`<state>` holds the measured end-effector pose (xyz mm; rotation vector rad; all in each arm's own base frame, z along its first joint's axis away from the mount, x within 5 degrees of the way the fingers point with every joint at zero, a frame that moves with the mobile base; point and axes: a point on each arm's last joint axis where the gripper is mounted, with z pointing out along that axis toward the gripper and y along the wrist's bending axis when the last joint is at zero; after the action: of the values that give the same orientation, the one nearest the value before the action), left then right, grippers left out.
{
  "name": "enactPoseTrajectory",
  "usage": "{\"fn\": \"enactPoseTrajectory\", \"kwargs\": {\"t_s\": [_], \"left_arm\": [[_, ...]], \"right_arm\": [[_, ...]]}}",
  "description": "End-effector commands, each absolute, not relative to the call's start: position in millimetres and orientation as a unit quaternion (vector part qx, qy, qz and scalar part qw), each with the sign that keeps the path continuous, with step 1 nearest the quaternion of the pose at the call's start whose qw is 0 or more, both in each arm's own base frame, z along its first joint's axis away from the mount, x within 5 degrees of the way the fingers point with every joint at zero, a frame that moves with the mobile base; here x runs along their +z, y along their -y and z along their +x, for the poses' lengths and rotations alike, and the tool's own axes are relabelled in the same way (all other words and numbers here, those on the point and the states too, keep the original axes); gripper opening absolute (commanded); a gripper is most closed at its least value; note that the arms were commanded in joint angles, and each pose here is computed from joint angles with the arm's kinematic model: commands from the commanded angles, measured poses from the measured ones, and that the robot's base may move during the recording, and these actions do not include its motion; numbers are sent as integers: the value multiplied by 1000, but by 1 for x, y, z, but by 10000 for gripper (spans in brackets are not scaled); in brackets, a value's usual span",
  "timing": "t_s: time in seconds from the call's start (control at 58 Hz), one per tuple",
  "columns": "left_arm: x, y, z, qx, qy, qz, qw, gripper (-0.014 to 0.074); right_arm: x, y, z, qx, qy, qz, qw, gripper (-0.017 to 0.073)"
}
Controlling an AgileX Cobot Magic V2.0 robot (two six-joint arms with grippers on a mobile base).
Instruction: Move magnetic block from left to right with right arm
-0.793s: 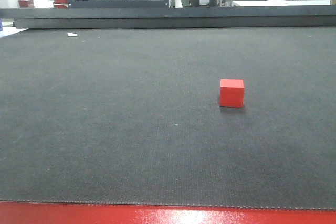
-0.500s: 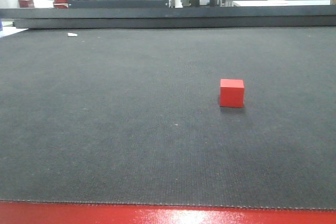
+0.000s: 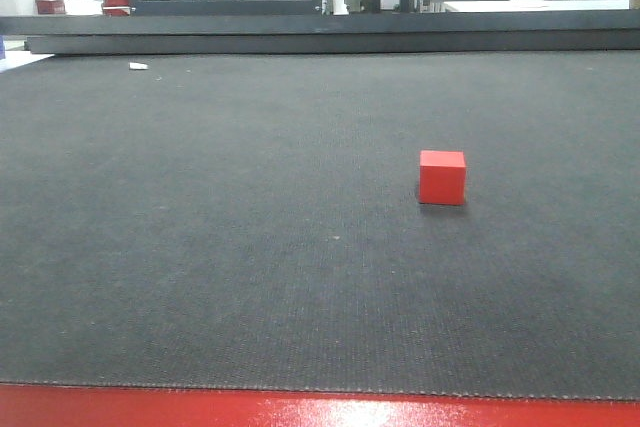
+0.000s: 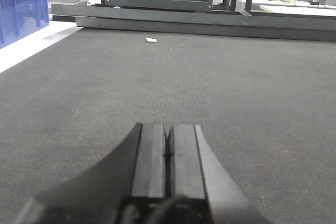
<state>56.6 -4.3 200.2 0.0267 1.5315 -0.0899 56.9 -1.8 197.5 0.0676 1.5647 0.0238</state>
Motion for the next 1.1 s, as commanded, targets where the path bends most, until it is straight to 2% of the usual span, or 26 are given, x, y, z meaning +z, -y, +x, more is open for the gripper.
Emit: {"fn": "enactPoseTrajectory", "kwargs": {"t_s": [0.0, 0.103, 0.19, 0.328, 0.397, 0.5, 0.569, 0.655, 0.845, 1.086], "left_arm": [[206, 4, 55, -45, -660, 6, 750, -126], [206, 4, 55, -45, -660, 6, 750, -126], [206, 4, 55, -45, -660, 6, 750, -126], [206, 4, 55, -45, -660, 6, 750, -126], [206, 4, 55, -45, -660, 6, 750, -126], [206, 4, 55, -45, -660, 6, 750, -126], [206, 4, 55, -45, -660, 6, 750, -126], [206, 4, 55, -45, -660, 6, 750, -126], [206, 4, 55, -45, -660, 6, 750, -126], [206, 4, 55, -45, -660, 6, 750, -126]], "right_arm": [[214, 1, 54, 11, -645, 26, 763, 58], [239, 2, 49, 9, -641, 28, 767, 58], [265, 2, 49, 7, -663, 31, 748, 58], [306, 3, 65, 8, -688, 31, 725, 92], [319, 2, 79, 12, -700, 27, 714, 179], [330, -2, 112, 25, -734, 13, 678, 422], [332, -8, 134, 35, -758, -2, 651, 553], [334, -20, 159, 49, -783, -31, 619, 629], [343, -67, 208, 99, -831, -94, 539, 624], [344, -121, 266, 128, -907, -44, 398, 624]]}}
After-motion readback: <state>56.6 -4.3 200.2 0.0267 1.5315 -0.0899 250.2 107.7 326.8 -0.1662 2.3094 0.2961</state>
